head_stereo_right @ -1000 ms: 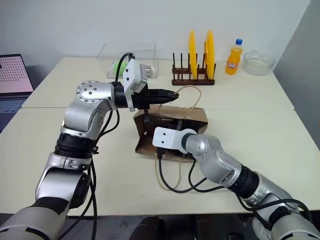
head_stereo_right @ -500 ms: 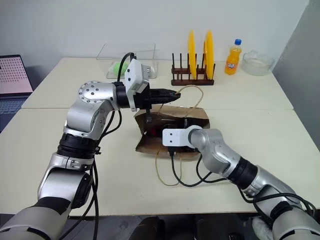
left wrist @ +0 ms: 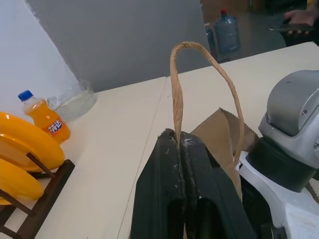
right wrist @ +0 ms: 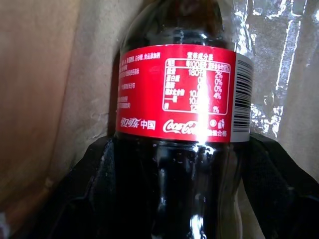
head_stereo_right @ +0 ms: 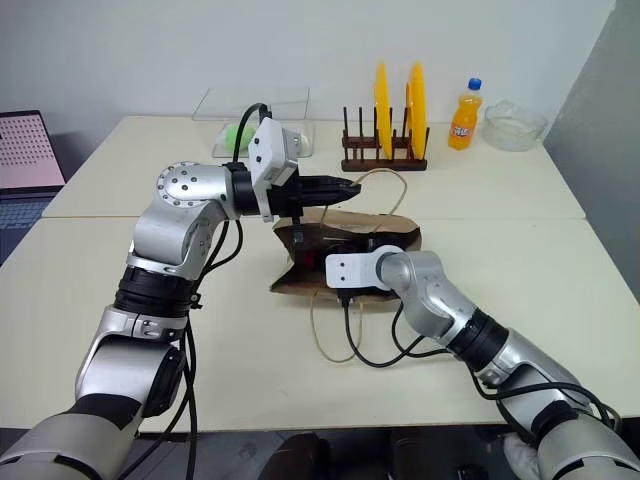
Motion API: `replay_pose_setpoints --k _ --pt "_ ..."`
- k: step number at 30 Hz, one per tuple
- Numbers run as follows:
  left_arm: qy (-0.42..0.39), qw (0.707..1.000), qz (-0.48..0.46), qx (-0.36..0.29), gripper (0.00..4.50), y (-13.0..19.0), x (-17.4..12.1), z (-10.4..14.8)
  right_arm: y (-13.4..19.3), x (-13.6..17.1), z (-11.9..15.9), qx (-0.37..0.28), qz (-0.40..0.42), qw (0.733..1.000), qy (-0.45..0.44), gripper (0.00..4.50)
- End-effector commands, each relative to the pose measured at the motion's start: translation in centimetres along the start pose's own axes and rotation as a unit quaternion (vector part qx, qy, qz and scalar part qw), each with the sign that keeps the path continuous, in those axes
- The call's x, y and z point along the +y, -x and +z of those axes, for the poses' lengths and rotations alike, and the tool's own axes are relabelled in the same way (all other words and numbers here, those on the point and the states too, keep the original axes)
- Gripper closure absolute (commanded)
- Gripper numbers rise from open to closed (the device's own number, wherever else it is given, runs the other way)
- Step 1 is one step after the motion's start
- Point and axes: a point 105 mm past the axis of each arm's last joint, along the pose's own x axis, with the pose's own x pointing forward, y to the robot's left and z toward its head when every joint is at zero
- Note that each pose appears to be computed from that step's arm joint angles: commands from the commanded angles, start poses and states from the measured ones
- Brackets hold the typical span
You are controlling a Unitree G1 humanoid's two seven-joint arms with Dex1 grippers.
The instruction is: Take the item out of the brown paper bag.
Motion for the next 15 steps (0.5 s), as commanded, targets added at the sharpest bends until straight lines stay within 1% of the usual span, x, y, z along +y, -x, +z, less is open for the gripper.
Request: replay_pose_setpoints --k 1,7,10,13,15 --pt "-0.027 1.000 0.008 0.001 4.50 0.2 0.5 0.6 1.7 -1.8 1.5 -0.046 -0.030 0.998 0.016 1.36" --pt "-0.035 0.999 0.014 0.009 4.50 0.2 0.9 0.2 4.6 -2.6 4.0 -0.124 -0.032 0.991 0.027 1.36" --pt "-0.037 0.999 0.017 0.012 4.50 0.1 1.1 0.0 6.3 -2.9 5.1 -0.171 -0.031 0.985 0.003 1.36" --pt "-0.039 0.999 0.019 0.013 4.50 0.1 1.2 -0.1 7.2 -3.2 5.6 -0.201 -0.031 0.979 -0.015 1.36" --pt "-0.041 0.999 0.022 0.014 4.50 0.1 1.3 -0.1 8.2 -3.2 5.6 -0.227 -0.022 0.974 -0.008 1.36"
